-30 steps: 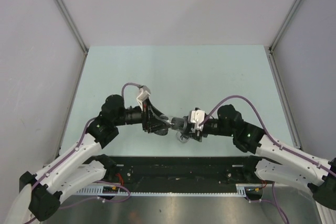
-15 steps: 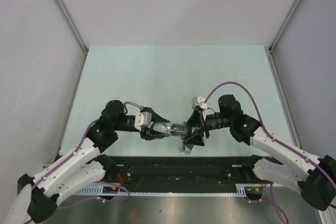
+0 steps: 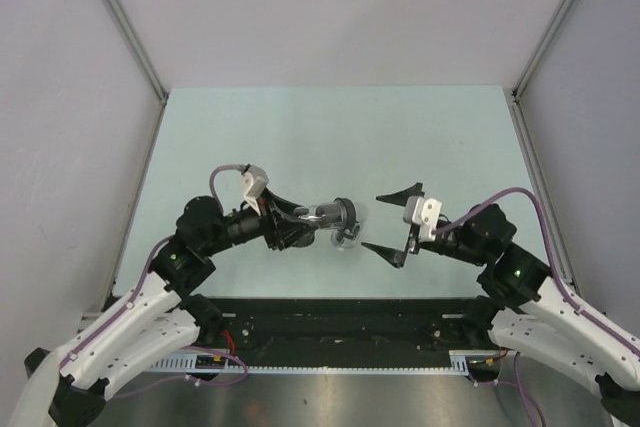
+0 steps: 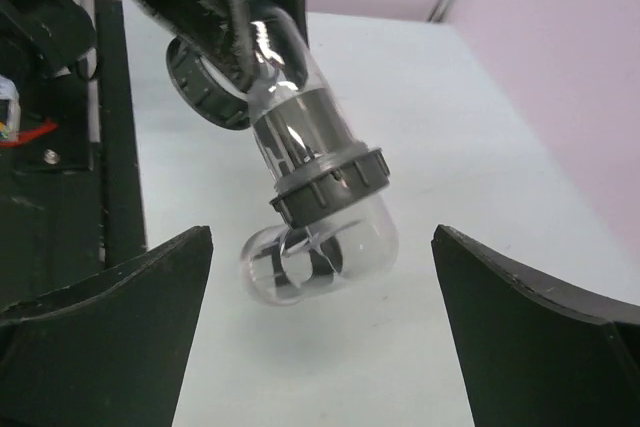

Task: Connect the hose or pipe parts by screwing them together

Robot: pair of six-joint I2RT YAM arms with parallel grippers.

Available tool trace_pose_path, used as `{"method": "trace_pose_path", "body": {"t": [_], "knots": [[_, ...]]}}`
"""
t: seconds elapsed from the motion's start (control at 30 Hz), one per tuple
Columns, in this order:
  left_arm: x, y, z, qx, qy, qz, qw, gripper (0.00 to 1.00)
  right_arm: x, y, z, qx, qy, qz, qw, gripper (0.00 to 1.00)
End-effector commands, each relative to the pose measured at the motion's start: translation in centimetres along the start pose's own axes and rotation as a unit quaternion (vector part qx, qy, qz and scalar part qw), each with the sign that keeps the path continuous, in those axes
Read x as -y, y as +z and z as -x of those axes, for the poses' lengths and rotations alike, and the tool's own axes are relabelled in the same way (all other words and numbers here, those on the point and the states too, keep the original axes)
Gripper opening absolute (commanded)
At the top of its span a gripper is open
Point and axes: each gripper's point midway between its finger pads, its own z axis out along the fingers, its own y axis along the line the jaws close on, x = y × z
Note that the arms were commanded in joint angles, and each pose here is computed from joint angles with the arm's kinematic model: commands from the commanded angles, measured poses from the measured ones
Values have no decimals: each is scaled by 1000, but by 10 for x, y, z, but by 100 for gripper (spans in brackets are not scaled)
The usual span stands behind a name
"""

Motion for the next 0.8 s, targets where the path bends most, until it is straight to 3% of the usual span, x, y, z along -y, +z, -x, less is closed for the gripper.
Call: {"method": "trace_pose_path", "body": {"t": [0.0, 0.17, 0.23, 0.43, 0.63, 0.73, 0.77], "knots": [[19, 1, 54, 58, -186, 9, 981, 0, 17, -5, 28, 20, -174, -57, 983, 96], [37, 6, 65, 37, -348, -14, 937, 0, -3, 1, 42, 37, -299, -47, 952, 98], [41, 7, 64, 27, -392, -19, 919, 1, -3, 7, 35, 16, -316, -53, 947, 97], [52, 4, 57, -1, -445, -40, 894, 0, -13, 25, 17, -24, -356, -38, 933, 90], [65, -1, 54, -27, -458, -66, 886, 0, -17, 34, 4, -45, -363, -22, 931, 70], [70, -2, 54, -44, -444, -83, 891, 0, -20, 36, -3, -54, -354, -16, 933, 55], [73, -2, 58, -45, -432, -90, 896, 0, -20, 37, -4, -55, -349, -16, 935, 46]]}}
